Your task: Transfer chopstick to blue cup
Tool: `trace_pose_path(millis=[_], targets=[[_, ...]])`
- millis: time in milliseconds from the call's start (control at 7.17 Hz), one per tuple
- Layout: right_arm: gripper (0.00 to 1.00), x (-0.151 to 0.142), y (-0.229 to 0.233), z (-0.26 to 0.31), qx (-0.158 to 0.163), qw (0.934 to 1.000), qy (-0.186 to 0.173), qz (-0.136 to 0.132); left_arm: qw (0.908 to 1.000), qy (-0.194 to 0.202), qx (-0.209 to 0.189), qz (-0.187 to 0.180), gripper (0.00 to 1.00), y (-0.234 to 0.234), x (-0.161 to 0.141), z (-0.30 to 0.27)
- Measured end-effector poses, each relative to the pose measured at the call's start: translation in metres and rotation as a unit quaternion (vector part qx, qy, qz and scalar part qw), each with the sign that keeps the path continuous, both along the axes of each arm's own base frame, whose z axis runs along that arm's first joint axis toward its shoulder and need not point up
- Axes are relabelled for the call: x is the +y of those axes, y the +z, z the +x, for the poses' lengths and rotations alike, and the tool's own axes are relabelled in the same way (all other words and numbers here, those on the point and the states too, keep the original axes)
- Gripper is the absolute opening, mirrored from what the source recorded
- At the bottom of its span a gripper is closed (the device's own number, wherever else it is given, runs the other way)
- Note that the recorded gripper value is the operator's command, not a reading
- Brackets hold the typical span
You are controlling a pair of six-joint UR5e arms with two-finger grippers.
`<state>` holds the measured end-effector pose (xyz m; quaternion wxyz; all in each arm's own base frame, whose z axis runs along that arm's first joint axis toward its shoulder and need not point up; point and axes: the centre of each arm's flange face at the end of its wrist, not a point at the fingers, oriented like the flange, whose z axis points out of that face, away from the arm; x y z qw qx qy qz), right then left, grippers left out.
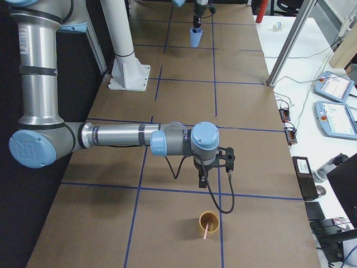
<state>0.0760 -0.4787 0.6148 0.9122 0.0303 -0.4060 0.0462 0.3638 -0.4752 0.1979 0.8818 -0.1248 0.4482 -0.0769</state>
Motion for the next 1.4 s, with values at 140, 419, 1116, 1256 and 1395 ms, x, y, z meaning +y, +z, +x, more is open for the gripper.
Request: trace_pose_path(millis=[140, 419, 1116, 1256, 1395], targets=[[1.0, 0.0, 0.001, 0.0, 0.001, 1.0, 0.0, 0.001, 0.9998, -0.018, 0.012, -0.003, 0.04, -0.018, -0.001, 0.059], [1.0, 0.001, 0.001, -0.001, -0.001, 1.0, 0.0, 0.001, 0.9991, -0.037, 0.02, 0.01, 0.04, -0.037, -0.002, 0.143], [1.0, -0.002, -0.002, -0.001, -0.003, 1.0, 0.0, 0.003, 0.9991, -0.028, 0.015, 0.028, 0.43, -0.027, 0.006, 0.195], [1.0, -0.002, -0.001, -0.001, -0.002, 1.0, 0.0, 0.003, 0.999, -0.024, 0.015, 0.034, 0.62, -0.023, 0.006, 0.194], [1.0, -0.002, 0.0, -0.001, -0.002, 1.0, -0.001, 0.003, 0.9988, -0.023, 0.017, 0.039, 1.0, -0.023, 0.007, 0.19]])
